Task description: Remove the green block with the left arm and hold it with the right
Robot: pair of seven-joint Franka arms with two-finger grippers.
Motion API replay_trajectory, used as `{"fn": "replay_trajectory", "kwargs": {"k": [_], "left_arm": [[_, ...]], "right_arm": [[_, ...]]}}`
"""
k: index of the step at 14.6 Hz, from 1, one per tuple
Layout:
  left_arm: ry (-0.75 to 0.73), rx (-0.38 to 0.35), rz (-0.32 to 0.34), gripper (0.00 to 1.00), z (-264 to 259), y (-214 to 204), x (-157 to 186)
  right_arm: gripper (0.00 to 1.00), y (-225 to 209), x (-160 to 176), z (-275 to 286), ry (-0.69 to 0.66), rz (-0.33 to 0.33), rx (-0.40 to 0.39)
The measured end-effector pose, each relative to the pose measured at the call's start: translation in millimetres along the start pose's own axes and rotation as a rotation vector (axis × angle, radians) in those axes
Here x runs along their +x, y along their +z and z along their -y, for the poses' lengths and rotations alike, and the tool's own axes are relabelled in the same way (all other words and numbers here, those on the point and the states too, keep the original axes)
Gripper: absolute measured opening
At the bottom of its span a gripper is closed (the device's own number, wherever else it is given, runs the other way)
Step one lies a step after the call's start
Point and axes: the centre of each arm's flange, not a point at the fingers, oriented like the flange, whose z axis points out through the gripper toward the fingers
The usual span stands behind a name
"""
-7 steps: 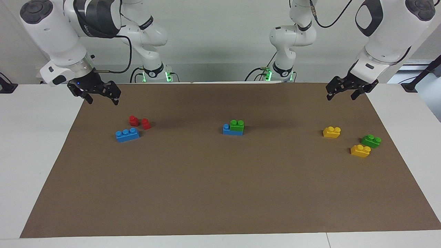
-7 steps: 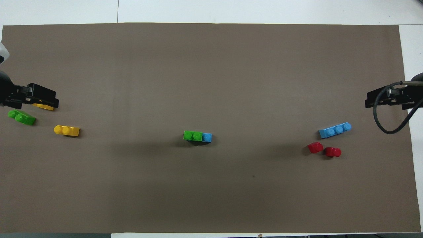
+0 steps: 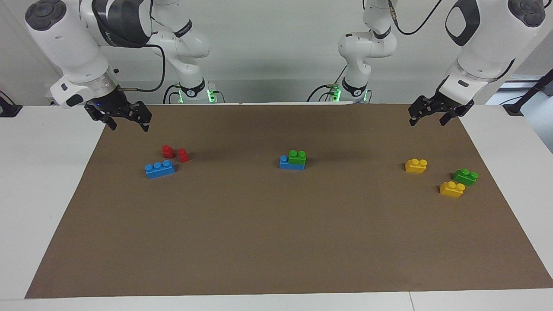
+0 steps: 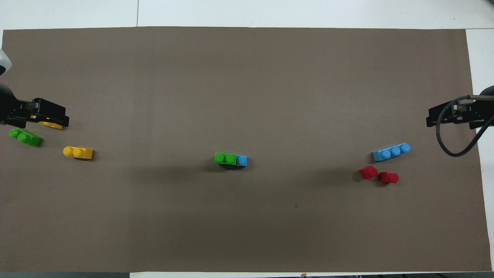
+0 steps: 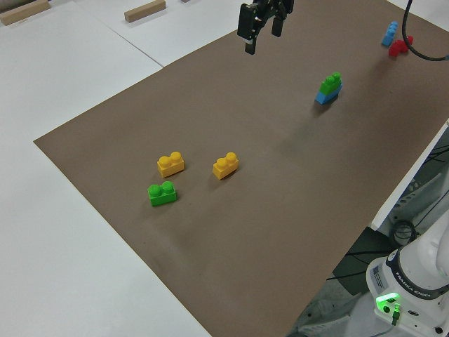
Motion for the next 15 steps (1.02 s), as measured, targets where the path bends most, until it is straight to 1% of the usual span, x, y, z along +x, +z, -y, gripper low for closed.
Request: {"fn": "replay_trajectory", "kwargs": {"k": [7, 9, 12, 14, 15], "left_arm": [[-0.002, 0.0, 0.005, 1.0, 0.9, 0.9, -3.5], [-0.001, 0.0, 0.006, 1.0, 0.6, 1.0, -3.7], [0.005, 0.0, 0.018, 1.0, -2.6, 6.2, -5.5], [-0.005, 0.0, 0.031, 1.0, -4.1, 11.7, -9.5], [-0.029, 0.0, 0.035, 1.0, -4.9, 13.2, -11.7]], "right_arm": [[1.0, 0.8, 0.0, 0.4, 0.016, 0.001, 0.0], [1.0, 3.5, -0.6, 8.2, 0.132, 0.007, -0.002], [1.0, 13.0, -2.4, 40.0, 0.336, 0.013, -0.009], [1.0, 23.7, -2.1, 57.3, 0.501, 0.008, 0.002], [1.0, 29.7, -2.7, 65.2, 0.595, 0.02, 0.022]]}}
